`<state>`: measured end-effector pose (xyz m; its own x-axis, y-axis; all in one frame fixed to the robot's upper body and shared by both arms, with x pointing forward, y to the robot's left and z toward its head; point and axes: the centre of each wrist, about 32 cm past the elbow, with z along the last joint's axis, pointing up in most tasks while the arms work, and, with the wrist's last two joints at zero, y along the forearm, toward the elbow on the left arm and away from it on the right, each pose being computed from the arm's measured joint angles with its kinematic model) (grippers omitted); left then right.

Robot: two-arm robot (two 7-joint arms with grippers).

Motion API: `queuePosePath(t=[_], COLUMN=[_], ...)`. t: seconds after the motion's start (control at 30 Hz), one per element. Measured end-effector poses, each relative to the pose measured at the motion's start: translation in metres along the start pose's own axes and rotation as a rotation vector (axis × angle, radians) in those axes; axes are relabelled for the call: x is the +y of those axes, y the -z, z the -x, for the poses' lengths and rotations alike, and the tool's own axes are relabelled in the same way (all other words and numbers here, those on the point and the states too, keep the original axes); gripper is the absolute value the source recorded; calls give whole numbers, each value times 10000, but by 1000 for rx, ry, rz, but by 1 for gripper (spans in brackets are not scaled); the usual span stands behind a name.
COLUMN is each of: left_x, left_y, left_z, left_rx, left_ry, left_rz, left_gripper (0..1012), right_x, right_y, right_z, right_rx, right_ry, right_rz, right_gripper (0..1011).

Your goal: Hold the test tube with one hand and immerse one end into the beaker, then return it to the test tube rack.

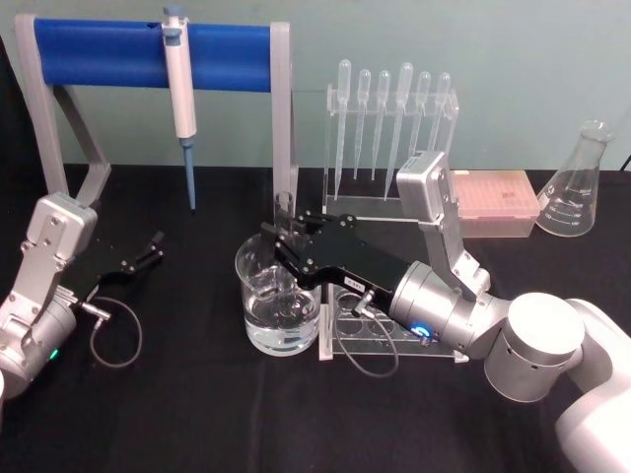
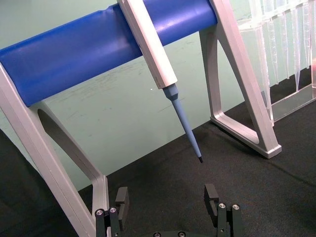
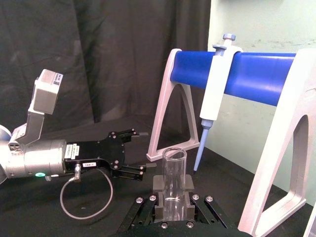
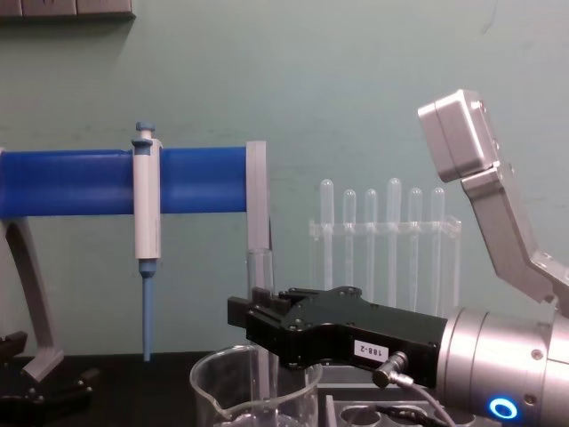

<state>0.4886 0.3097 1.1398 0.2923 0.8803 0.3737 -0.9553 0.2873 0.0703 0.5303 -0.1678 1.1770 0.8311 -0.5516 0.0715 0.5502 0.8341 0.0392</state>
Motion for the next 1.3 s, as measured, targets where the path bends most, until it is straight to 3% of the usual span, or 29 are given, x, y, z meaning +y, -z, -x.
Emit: queuePosePath(t=[1.3], left_x=[0], left_y=[0], left_z=[0], left_rx=[0], left_ry=[0], left_rz=[0], left_gripper=[1000], right_x=[0], right_y=[0], right_z=[0], right_rx=[0], right_ry=[0], right_rz=[0], right_gripper=[224])
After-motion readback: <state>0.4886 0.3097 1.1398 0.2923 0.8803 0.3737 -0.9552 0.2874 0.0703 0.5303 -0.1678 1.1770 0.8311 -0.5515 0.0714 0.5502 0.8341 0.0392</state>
